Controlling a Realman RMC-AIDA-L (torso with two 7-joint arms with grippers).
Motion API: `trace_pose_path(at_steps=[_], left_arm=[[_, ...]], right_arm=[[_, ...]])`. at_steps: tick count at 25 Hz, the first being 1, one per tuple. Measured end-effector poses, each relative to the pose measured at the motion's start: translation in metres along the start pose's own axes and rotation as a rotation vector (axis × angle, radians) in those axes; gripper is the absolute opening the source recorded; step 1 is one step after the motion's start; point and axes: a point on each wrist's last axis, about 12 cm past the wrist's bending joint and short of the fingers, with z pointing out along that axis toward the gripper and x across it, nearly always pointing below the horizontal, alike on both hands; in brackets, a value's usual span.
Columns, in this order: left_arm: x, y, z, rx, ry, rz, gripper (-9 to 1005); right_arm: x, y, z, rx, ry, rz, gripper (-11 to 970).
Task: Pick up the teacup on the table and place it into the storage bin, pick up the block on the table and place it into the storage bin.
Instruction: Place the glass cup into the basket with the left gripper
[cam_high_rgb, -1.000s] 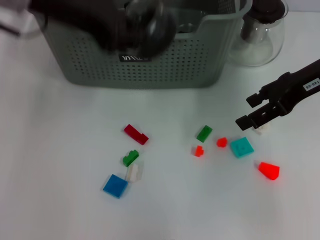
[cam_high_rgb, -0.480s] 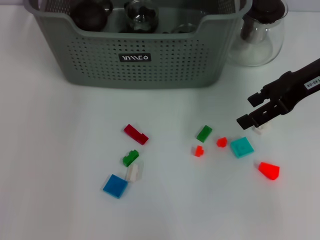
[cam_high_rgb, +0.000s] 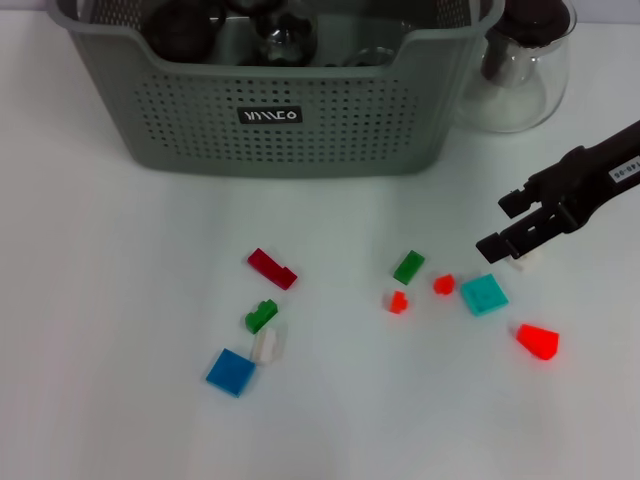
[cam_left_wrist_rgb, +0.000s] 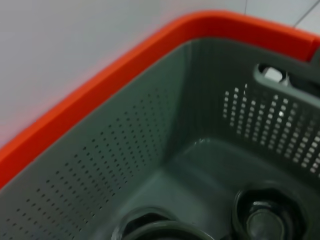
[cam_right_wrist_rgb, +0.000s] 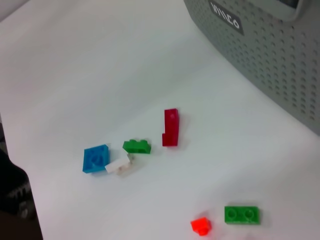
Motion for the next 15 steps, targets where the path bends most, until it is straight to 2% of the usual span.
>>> trace_pose_path(at_steps=[1,3,5,15], left_arm=[[0.000,-0.005,0.004,-0.007,0.011,0.016,52],[0.000,-0.005,0.004,-0.007,0.011,0.016,52],[-0.001,-0.019,0.015,-0.008,0.044,0.063,52],[0.001,-0.032,0.031,-0.016,0.055,0.100,51]], right_arm=[[0.000,0.000,0.001,0.001,0.004,0.001,914],[0.001,0.000,0.001,0.003,0.009,0.003,914],[0.001,0.000,0.002,0.005,0.011,0.001,914],[0.003,0.000,0.004,0.003,0.008,0.000,914]])
